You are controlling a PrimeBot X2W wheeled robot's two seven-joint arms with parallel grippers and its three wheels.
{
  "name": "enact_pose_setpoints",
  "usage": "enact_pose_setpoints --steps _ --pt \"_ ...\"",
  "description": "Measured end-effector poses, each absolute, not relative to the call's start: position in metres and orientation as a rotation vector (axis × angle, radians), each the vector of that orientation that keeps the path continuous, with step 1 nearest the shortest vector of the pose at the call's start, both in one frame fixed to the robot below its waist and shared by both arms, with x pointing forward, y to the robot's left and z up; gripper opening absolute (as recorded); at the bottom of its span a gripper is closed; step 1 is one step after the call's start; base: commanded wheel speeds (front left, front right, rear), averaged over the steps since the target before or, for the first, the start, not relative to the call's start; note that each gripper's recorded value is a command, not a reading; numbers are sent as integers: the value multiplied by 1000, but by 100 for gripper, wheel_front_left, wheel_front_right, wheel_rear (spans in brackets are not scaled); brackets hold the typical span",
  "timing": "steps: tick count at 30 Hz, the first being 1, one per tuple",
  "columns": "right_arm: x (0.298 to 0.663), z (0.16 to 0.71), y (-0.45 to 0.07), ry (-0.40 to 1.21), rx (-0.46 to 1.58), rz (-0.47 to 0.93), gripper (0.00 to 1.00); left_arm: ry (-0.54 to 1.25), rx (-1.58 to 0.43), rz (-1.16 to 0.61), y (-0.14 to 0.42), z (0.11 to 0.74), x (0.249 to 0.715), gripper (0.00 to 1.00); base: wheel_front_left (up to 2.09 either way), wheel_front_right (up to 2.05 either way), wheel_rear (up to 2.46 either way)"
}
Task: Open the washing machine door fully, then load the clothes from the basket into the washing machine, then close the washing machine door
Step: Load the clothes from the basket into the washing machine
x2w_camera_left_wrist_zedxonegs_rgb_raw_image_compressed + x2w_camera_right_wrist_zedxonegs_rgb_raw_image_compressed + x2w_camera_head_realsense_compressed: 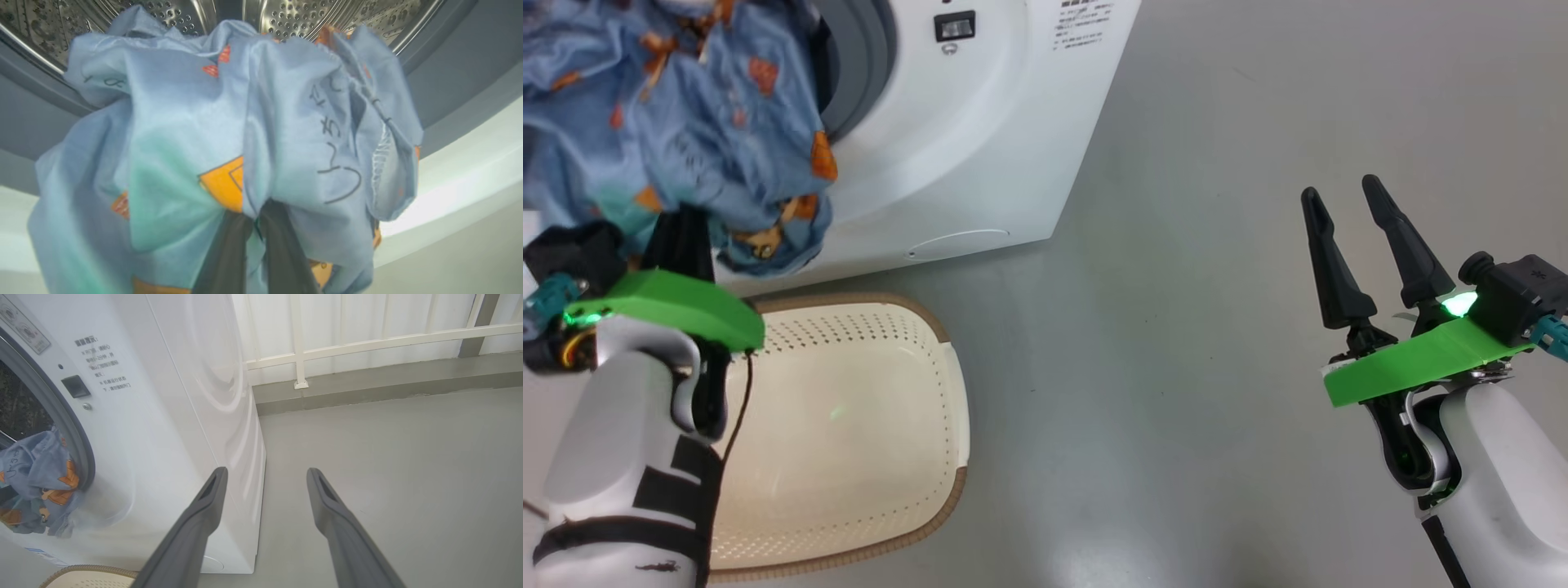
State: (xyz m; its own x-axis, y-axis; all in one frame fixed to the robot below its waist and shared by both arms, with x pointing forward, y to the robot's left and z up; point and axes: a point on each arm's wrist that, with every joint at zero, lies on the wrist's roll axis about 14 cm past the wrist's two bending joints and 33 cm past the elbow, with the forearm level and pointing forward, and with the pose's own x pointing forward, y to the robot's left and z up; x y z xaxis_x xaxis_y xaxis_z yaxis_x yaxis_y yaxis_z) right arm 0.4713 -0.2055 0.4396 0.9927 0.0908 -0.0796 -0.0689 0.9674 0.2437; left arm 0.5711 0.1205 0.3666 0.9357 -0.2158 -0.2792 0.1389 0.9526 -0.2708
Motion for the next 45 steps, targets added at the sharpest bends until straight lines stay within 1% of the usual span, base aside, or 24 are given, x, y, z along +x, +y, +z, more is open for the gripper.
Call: enact_pose_setpoints --steps 6,12,25,34,35,36,37,38,45 --pt "473 434 -204 102 245 83 100 252 -276 -217 111 385 588 0 0 0 0" --pt "472 421 -207 131 245 71 100 186 -281 -228 107 411 632 0 0 0 0" --pt "468 388 -227 197 247 -13 100 246 -174 -227 118 399 709 0 0 0 0" --pt "467 374 -240 225 237 -62 100 293 -192 -185 132 388 749 0 0 0 0" --pt "467 373 -241 225 234 -66 100 305 -188 -181 134 384 751 21 0 0 0" --pt "467 373 -243 225 230 -69 100 315 -188 -175 136 381 752 67 0 0 0" --pt "467 372 -244 228 228 -72 100 323 -198 -169 136 379 753 67 0 0 0" --pt "466 371 -245 232 226 -75 100 336 -212 -165 136 375 753 100 0 0 0" --pt "468 376 -242 219 232 -67 100 389 -232 -165 133 373 746 100 0 0 0"
